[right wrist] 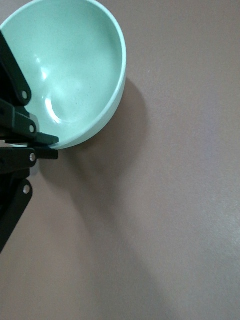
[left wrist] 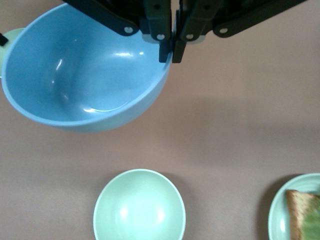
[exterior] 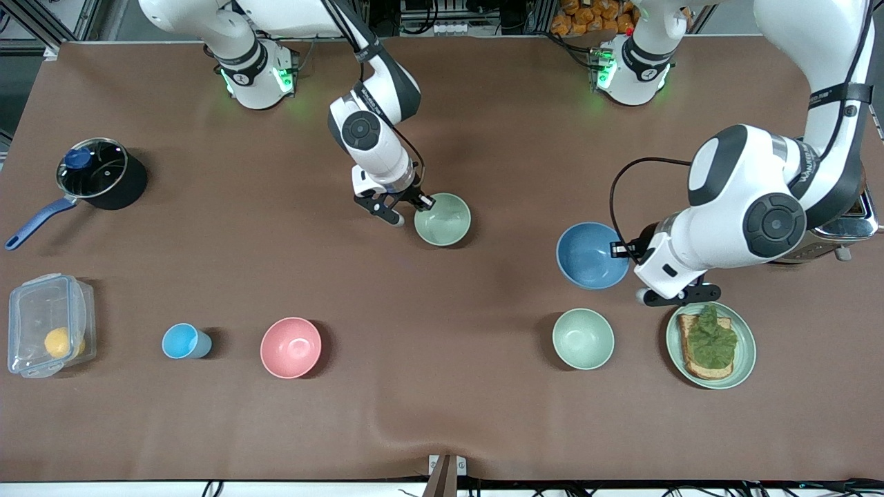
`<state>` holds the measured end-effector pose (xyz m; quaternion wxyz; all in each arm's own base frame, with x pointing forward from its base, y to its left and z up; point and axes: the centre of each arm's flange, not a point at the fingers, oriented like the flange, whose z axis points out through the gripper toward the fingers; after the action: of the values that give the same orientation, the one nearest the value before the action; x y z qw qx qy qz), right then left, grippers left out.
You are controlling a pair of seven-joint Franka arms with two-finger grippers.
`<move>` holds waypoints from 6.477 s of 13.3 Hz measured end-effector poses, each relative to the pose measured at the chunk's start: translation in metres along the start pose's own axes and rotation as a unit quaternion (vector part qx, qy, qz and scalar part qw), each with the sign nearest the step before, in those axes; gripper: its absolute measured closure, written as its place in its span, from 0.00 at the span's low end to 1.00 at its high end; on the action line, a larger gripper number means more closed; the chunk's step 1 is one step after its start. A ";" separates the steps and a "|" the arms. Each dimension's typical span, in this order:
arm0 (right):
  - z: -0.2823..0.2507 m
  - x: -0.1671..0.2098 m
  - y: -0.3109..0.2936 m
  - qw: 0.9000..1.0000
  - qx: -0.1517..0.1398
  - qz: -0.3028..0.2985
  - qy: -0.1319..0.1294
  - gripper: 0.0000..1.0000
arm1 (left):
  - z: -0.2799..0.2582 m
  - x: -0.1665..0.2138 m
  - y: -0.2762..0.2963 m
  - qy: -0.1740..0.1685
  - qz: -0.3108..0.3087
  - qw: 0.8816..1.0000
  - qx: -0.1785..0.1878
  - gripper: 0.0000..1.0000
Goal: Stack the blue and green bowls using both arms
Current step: 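Carry the blue bowl with the left gripper over the green bowl, then lower the blue bowl into the green bowl with the left gripper, then open both grippers and withdraw them from the stacked bowls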
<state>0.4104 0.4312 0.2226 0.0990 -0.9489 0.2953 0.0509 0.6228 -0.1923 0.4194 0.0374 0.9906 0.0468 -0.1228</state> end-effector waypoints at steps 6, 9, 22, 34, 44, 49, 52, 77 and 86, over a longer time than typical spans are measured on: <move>0.003 0.001 -0.002 1.000 0.004 0.012 0.003 0.70 | 0.008 -0.010 0.035 -0.004 -0.010 1.000 -0.020 0.96; -0.009 0.002 -0.014 0.999 0.003 0.033 -0.004 0.34 | 0.011 -0.015 0.050 -0.009 -0.021 0.999 -0.030 0.96; -0.004 0.130 0.010 0.956 -0.026 0.261 -0.132 0.00 | 0.034 -0.063 0.157 -0.016 -0.098 0.993 -0.059 0.96; 0.030 0.119 0.007 0.927 0.009 0.337 -0.163 0.00 | 0.125 -0.103 0.193 -0.025 -0.094 0.995 -0.038 0.96; 0.031 0.116 0.007 0.927 0.009 0.337 -0.163 0.00 | 0.178 -0.116 0.216 -0.015 -0.096 0.994 -0.052 0.96; 0.032 0.112 0.004 0.929 0.011 0.333 -0.160 0.00 | 0.199 -0.124 0.221 -0.017 -0.092 0.994 -0.050 0.96; 0.032 0.111 0.004 0.930 0.011 0.332 -0.159 0.00 | 0.205 -0.127 0.224 -0.019 -0.090 0.995 -0.049 0.96; 0.034 0.103 0.001 0.931 0.009 0.327 -0.160 0.00 | 0.246 -0.133 0.227 -0.035 -0.087 0.995 -0.039 0.71; 0.028 0.123 0.010 0.934 -0.014 0.320 -0.160 0.00 | 0.153 -0.114 0.216 0.010 -0.099 0.993 -0.071 0.00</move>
<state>0.5041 0.3612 0.1750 0.1104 -0.7846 0.5630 0.2350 0.4975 -0.4290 0.3128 0.0945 0.9772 0.1537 -0.1123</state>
